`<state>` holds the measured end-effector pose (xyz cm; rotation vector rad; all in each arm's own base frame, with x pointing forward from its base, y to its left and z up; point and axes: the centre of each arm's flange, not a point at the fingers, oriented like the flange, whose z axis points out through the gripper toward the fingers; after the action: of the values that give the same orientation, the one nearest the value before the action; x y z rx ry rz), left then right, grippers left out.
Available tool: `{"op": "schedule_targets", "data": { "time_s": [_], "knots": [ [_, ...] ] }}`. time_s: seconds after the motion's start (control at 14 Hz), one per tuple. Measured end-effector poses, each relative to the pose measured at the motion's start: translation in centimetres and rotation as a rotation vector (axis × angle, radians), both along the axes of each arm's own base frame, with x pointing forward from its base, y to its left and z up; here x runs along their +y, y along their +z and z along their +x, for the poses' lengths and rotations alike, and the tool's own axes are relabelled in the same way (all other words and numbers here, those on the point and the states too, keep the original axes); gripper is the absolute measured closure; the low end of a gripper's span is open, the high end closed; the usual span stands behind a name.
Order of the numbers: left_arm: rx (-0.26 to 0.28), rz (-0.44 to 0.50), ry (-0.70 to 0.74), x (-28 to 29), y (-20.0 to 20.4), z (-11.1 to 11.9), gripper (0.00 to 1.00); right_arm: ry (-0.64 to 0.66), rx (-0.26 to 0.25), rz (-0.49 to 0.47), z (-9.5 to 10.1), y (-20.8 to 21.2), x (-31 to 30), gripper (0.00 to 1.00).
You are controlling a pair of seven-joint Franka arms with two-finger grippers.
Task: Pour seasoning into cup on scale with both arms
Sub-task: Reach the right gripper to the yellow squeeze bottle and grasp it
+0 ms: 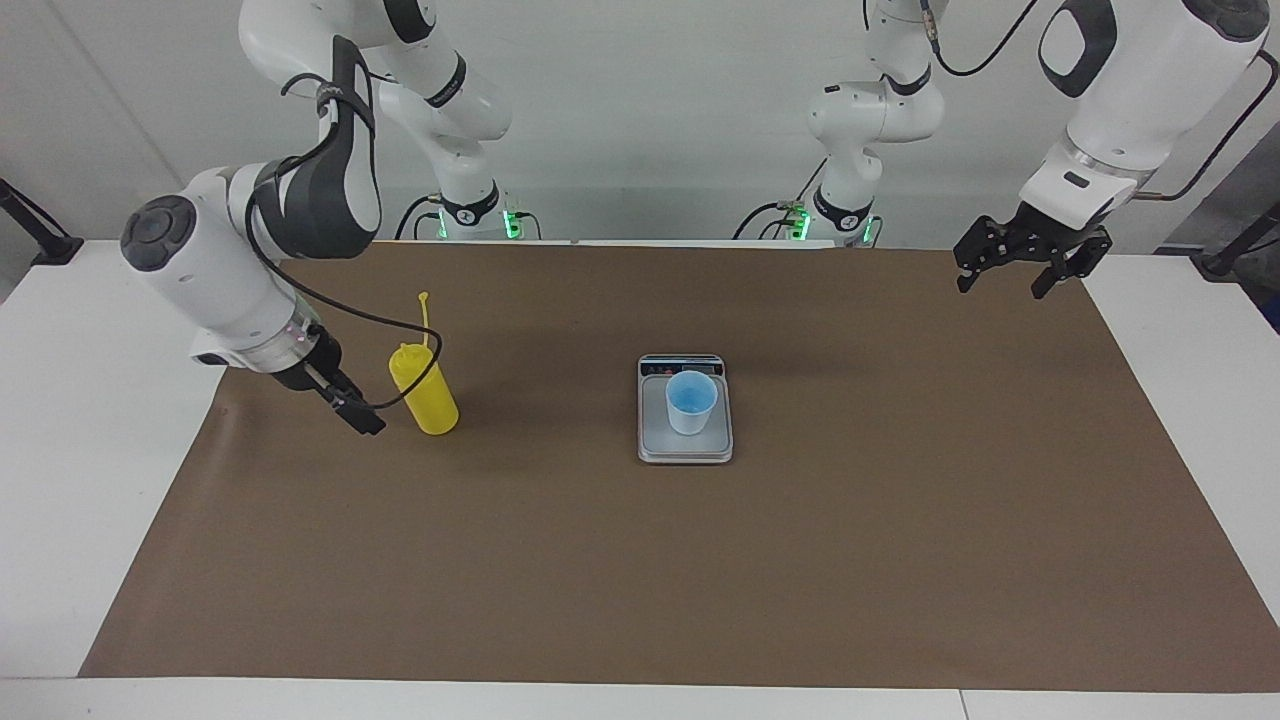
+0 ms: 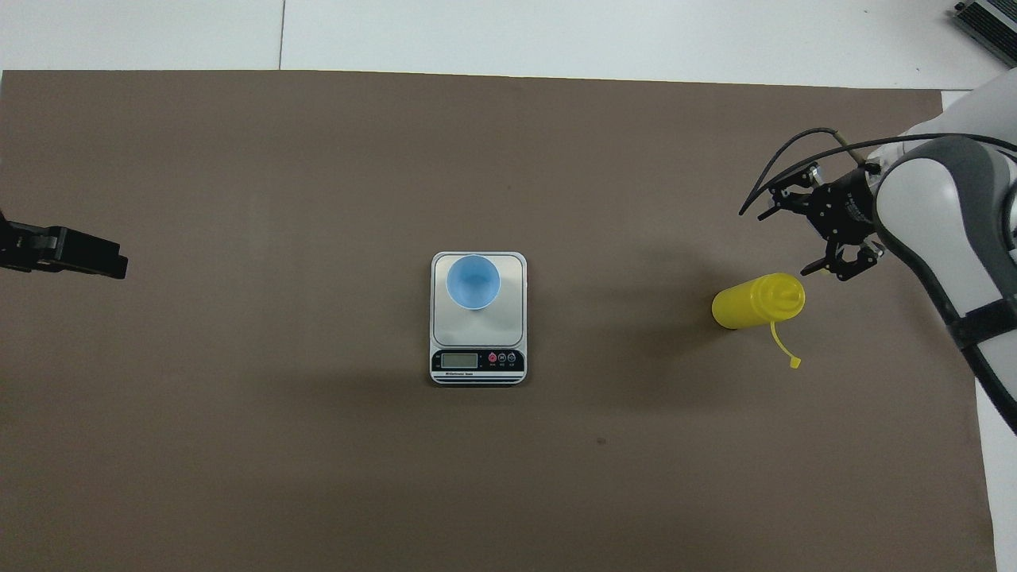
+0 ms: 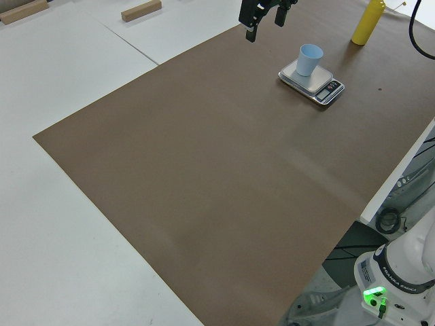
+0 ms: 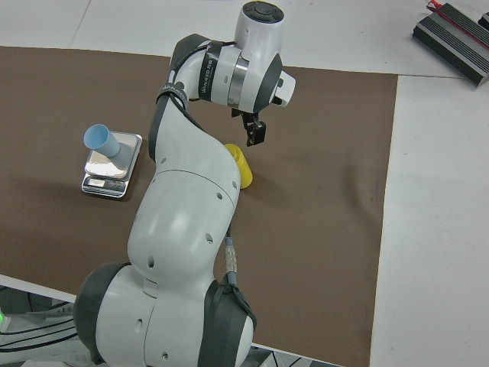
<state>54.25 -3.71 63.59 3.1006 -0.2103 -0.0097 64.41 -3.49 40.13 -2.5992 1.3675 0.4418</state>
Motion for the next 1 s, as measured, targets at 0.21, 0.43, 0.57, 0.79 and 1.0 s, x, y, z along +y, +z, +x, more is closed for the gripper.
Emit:
{"op": "schedule_targets", "data": {
  "time_s": [0.21, 0.43, 0.57, 0.79, 1.0],
  "knots": [
    [0.001, 0.0, 0.028, 0.1, 0.1, 0.0, 0.0, -0.052, 0.065, 0.045, -1.4, -3.1, -1.8, 0.0],
    [0.002, 0.0, 0.04, 0.0, 0.1, 0.0, 0.0, -0.075, 0.1, 0.075, -2.3, -4.6, -2.3, 0.0],
    [0.003, 0.0, 0.039, -0.1, 0.1, 0.0, 0.0, -0.078, 0.118, 0.114, -2.8, -5.6, -1.9, 0.0],
    [0.006, 0.0, 0.038, -0.1, -0.1, 0.0, 0.0, -0.115, 0.143, 0.188, -3.6, -6.8, -2.0, 0.0],
    [0.01, 0.0, 0.039, -0.2, -0.3, 0.0, 0.0, -0.125, 0.169, 0.209, -4.4, -8.0, -1.8, 0.0]
  ]
}}
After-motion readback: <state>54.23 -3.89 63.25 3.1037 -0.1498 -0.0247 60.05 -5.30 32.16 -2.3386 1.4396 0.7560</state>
